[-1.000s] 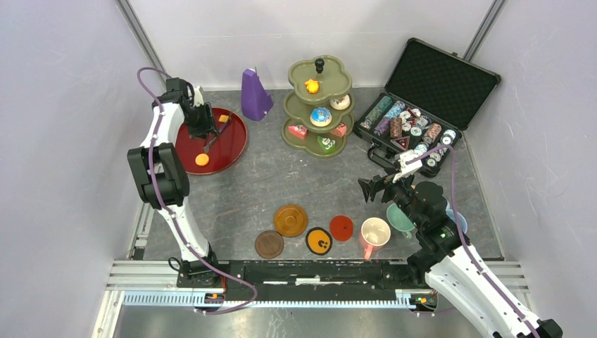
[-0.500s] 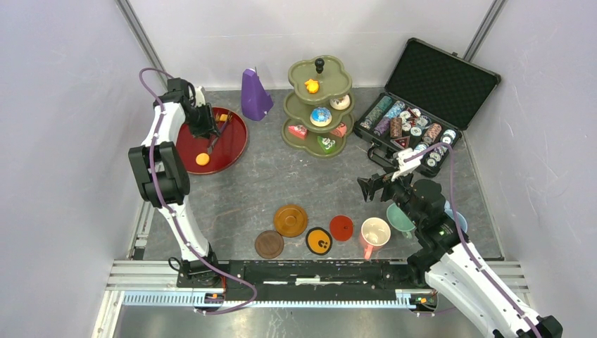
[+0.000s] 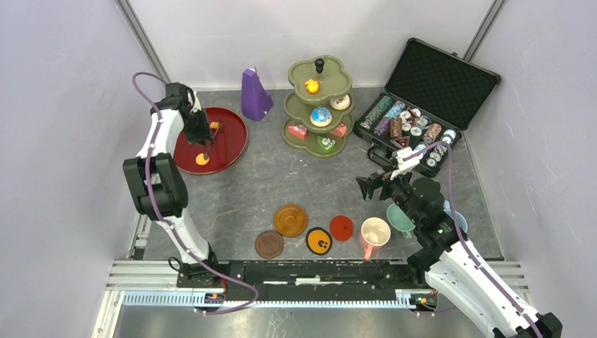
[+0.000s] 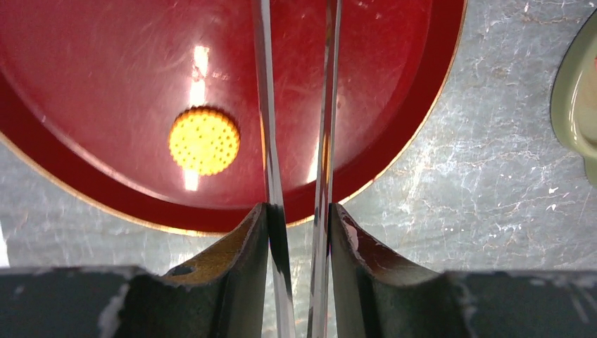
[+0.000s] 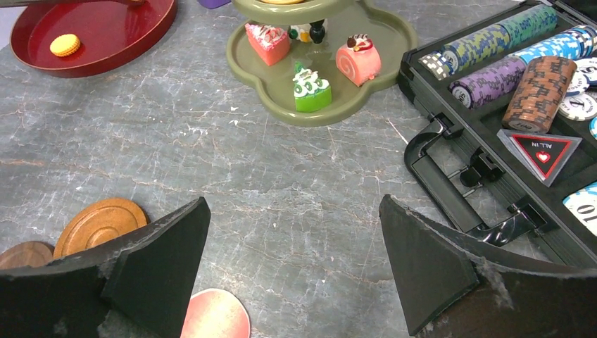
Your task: Serve the afternoon tea
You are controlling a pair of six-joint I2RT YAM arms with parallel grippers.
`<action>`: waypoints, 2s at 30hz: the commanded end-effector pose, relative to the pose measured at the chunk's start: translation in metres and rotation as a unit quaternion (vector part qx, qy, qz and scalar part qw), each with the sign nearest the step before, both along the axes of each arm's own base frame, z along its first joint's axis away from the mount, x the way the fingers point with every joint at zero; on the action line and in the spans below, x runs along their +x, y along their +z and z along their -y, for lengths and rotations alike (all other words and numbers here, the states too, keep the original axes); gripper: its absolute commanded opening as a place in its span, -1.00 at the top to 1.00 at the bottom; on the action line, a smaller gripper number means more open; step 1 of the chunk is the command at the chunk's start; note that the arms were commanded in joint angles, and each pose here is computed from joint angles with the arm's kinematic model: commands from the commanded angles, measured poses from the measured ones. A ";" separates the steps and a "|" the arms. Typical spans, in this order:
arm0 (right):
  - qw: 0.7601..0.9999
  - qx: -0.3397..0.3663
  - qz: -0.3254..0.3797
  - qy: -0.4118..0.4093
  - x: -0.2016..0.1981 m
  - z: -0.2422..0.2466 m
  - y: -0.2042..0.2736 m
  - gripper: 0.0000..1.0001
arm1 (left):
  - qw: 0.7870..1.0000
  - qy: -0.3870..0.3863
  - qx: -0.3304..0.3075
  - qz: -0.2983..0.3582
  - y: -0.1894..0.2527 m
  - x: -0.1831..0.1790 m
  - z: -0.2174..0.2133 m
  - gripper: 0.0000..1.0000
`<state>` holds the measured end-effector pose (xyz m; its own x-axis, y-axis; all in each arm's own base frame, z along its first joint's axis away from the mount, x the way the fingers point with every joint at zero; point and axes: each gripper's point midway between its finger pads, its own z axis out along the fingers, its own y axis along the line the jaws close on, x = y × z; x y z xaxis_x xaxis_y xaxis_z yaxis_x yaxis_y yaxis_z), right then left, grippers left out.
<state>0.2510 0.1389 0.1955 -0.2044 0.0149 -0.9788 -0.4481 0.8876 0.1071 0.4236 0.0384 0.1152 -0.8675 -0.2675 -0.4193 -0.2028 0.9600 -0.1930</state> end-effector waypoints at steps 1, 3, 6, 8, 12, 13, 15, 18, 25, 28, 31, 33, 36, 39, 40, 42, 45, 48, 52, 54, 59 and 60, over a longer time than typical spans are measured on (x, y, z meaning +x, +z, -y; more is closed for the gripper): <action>0.999 0.024 0.046 0.001 0.006 -0.003 0.038 -0.96 | 0.997 0.045 0.010 0.053 0.043 -0.016 -0.002 0.43; 0.999 0.023 0.046 0.001 0.006 -0.003 0.038 -0.96 | 0.997 0.046 0.011 0.064 0.051 -0.025 0.000 0.43; 0.999 0.022 0.048 0.001 0.004 -0.002 0.041 -0.96 | 0.996 0.044 0.012 0.082 0.065 -0.038 0.002 0.42; 0.999 0.021 0.050 -0.001 0.004 -0.001 0.042 -0.96 | 0.994 0.037 -0.001 0.102 0.079 -0.046 0.010 0.43; 0.998 0.021 0.055 -0.004 0.005 0.000 0.047 -0.96 | 0.988 0.007 -0.044 0.151 0.115 -0.056 0.037 0.42; 0.998 0.022 0.056 -0.005 0.005 0.001 0.048 -0.96 | 0.985 -0.002 -0.052 0.163 0.123 -0.058 0.044 0.42; 0.998 0.022 0.059 -0.008 0.005 0.002 0.050 -0.96 | 0.978 -0.025 -0.070 0.197 0.146 -0.063 0.061 0.41; 0.998 0.017 0.053 -0.014 0.005 0.005 0.048 -0.96 | 0.963 -0.062 -0.097 0.243 0.181 -0.071 0.089 0.40; 0.998 0.017 0.055 -0.019 0.005 0.006 0.053 -0.96 | 0.911 -0.167 -0.137 0.351 0.263 -0.090 0.168 0.35; 0.998 0.017 0.055 -0.019 0.005 0.007 0.053 -0.96 | 0.890 -0.191 -0.153 0.384 0.285 -0.091 0.191 0.34; 0.998 0.019 0.056 -0.020 0.005 0.007 0.054 -0.96 | 0.886 -0.199 -0.163 0.387 0.287 -0.080 0.206 0.34; 0.998 0.019 0.056 -0.020 0.005 0.007 0.055 -0.96 | 0.887 -0.202 -0.167 0.381 0.283 -0.070 0.214 0.35; 0.998 0.018 0.056 -0.024 0.005 0.009 0.056 -0.96 | 0.886 -0.204 -0.171 0.379 0.279 -0.055 0.222 0.36; 0.998 0.016 0.056 -0.029 0.005 0.011 0.056 -0.96 | 0.885 -0.212 -0.179 0.373 0.272 -0.040 0.231 0.36; 0.998 0.015 0.056 -0.031 0.005 0.012 0.056 -0.96 | 0.885 -0.215 -0.183 0.371 0.270 -0.037 0.234 0.36; 0.998 0.013 0.056 -0.035 0.004 0.013 0.055 -0.96 | 0.884 -0.218 -0.189 0.367 0.266 -0.030 0.239 0.36; 0.998 0.011 0.055 -0.038 0.005 0.015 0.054 -0.96 | 0.886 -0.221 -0.190 0.362 0.257 -0.020 0.245 0.36; 0.998 0.010 0.054 -0.041 0.005 0.016 0.052 -0.96 | 0.888 -0.222 -0.189 0.357 0.249 -0.013 0.248 0.34; 0.998 0.009 0.051 -0.041 0.005 0.016 0.050 -0.96 | 0.891 -0.223 -0.183 0.349 0.238 -0.004 0.250 0.19; 0.998 0.009 0.051 -0.041 0.004 0.016 0.049 -0.96 | 0.893 -0.222 -0.181 0.346 0.234 -0.002 0.250 0.11; 0.998 0.008 0.050 -0.041 0.004 0.016 0.048 -0.96 | 0.891 -0.222 -0.180 0.351 0.237 0.003 0.251 -0.07; 0.998 0.010 0.051 -0.040 0.004 0.016 0.049 -0.96 | 0.891 -0.222 -0.178 0.354 0.241 0.004 0.250 -0.07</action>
<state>0.2528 0.1263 0.2229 -0.1560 0.0273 -0.9874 -0.3960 0.9141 0.0878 0.4205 -0.2034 0.3144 -0.5579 -0.1524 -0.8158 0.4164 0.7989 -0.4340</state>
